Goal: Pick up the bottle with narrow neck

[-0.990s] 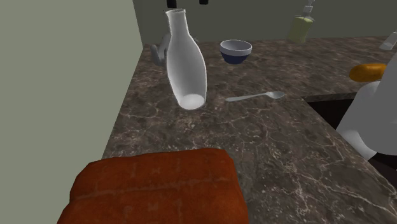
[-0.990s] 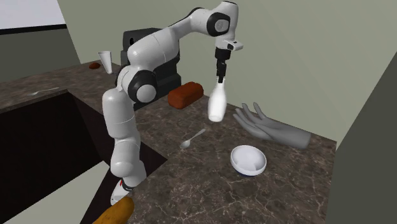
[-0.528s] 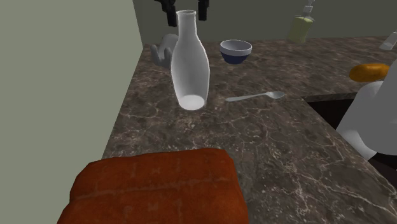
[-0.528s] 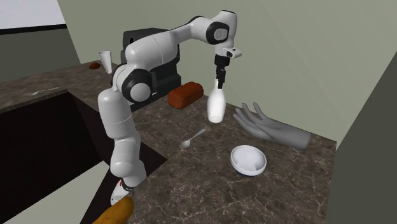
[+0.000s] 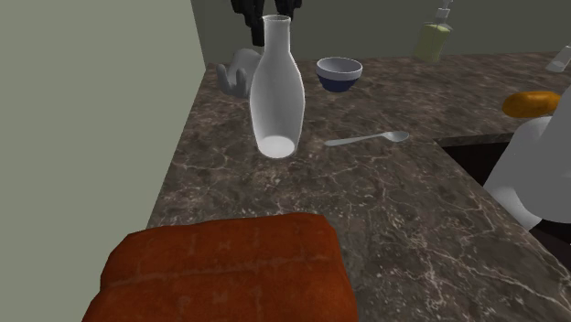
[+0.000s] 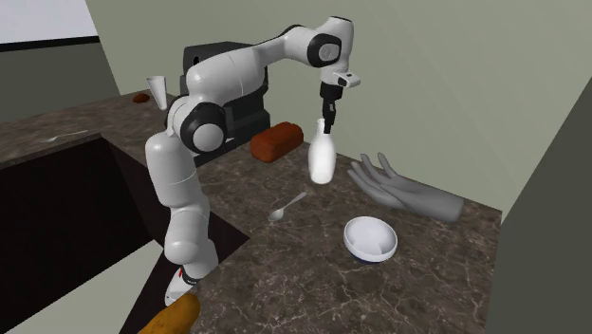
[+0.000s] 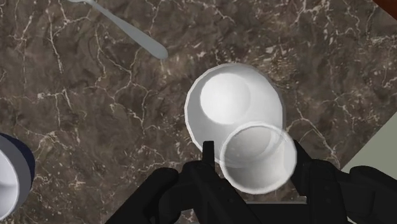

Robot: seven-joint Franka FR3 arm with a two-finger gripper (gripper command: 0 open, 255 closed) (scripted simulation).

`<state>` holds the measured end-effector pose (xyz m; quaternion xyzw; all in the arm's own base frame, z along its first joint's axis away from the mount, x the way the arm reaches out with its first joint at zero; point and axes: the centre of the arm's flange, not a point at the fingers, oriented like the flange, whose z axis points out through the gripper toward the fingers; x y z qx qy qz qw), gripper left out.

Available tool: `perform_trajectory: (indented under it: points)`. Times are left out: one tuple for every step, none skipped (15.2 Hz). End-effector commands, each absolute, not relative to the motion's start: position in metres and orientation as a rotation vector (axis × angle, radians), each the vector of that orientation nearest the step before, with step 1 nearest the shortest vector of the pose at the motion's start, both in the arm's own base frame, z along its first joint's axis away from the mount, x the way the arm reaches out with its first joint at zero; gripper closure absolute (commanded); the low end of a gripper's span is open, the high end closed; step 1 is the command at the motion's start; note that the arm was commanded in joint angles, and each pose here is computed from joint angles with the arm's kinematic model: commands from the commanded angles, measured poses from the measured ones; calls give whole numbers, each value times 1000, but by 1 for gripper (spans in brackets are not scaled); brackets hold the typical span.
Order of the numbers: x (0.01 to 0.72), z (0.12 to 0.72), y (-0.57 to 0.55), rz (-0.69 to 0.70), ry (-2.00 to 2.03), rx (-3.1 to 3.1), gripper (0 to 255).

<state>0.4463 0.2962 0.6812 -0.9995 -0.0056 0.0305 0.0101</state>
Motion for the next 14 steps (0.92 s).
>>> perform_trajectory:
  points:
    - [446, 681, 296, 97, -18, -3120, 255]
    - [446, 681, 296, 97, -18, -3120, 255]
    - [447, 681, 296, 97, -18, -3120, 255]
    - [447, 686, 296, 97, -18, -3120, 255]
    - [447, 691, 296, 97, -18, -3120, 255]
    - [447, 696, 296, 97, -18, -3120, 255]
    - [447, 702, 296, 97, -18, -3120, 255]
    - [447, 707, 296, 97, -18, -3120, 255]
    - [447, 712, 296, 97, -18, -3120, 255]
    - [447, 717, 296, 97, -18, -3120, 255]
    - [447, 723, 296, 97, -18, -3120, 255]
    - [447, 728, 296, 97, -18, -3120, 255]
    - [447, 733, 296, 97, -18, -3120, 255]
    - [447, 739, 296, 97, -18, -3120, 255]
